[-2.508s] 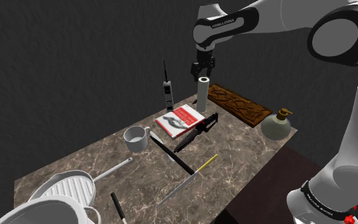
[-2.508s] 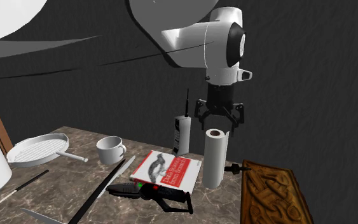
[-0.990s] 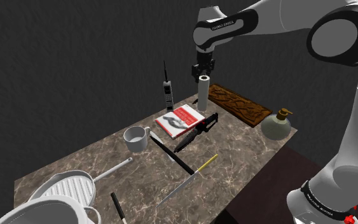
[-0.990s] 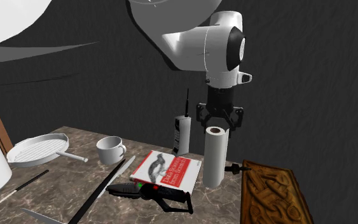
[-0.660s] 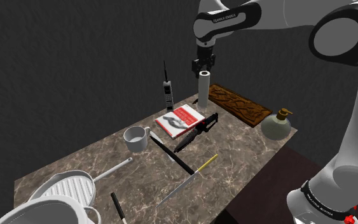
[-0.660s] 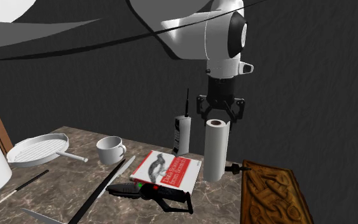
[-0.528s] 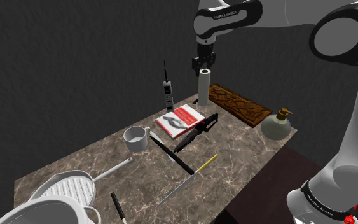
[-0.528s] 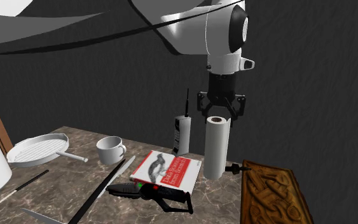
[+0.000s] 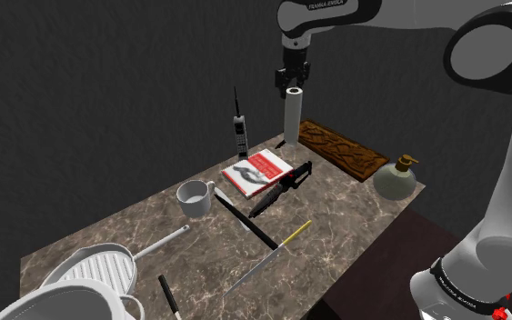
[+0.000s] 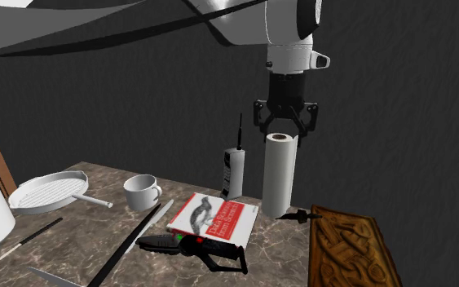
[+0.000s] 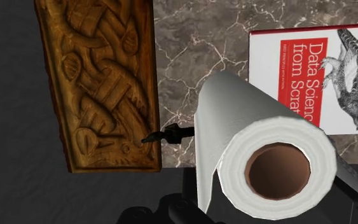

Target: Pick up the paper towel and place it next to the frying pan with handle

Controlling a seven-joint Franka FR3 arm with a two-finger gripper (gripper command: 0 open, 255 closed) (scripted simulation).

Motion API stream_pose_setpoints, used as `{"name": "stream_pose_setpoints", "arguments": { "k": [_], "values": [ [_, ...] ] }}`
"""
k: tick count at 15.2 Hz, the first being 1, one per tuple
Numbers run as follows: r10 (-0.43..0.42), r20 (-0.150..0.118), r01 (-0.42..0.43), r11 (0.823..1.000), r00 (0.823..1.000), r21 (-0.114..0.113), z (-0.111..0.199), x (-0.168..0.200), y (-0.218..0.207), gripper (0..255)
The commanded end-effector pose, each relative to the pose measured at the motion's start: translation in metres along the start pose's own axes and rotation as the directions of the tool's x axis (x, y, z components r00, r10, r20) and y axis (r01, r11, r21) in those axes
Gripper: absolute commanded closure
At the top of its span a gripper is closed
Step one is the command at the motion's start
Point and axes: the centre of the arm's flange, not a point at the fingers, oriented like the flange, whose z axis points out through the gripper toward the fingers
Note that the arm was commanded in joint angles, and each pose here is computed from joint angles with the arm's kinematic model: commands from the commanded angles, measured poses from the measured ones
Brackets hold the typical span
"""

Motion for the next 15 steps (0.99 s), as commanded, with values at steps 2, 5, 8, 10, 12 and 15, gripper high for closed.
{"name": "stream_pose_setpoints", "arguments": {
  "k": [2, 5, 8, 10, 12, 15],
  "values": [
    [0.000, 0.001, 0.000, 1.000, 1.000, 0.000, -0.014, 0.000, 0.000, 255],
    [0.000, 0.001, 0.000, 1.000, 1.000, 0.000, -0.016, -0.017, -0.036, 255],
    [0.000, 0.001, 0.000, 1.000, 1.000, 0.000, -0.017, -0.035, -0.071, 255],
    [0.000, 0.001, 0.000, 1.000, 1.000, 0.000, -0.018, -0.046, -0.095, 255],
    [0.000, 0.001, 0.000, 1.000, 1.000, 0.000, -0.019, -0.058, -0.119, 255],
    [0.000, 0.001, 0.000, 1.000, 1.000, 0.000, -0.020, -0.075, -0.154, 255]
  ]
}}
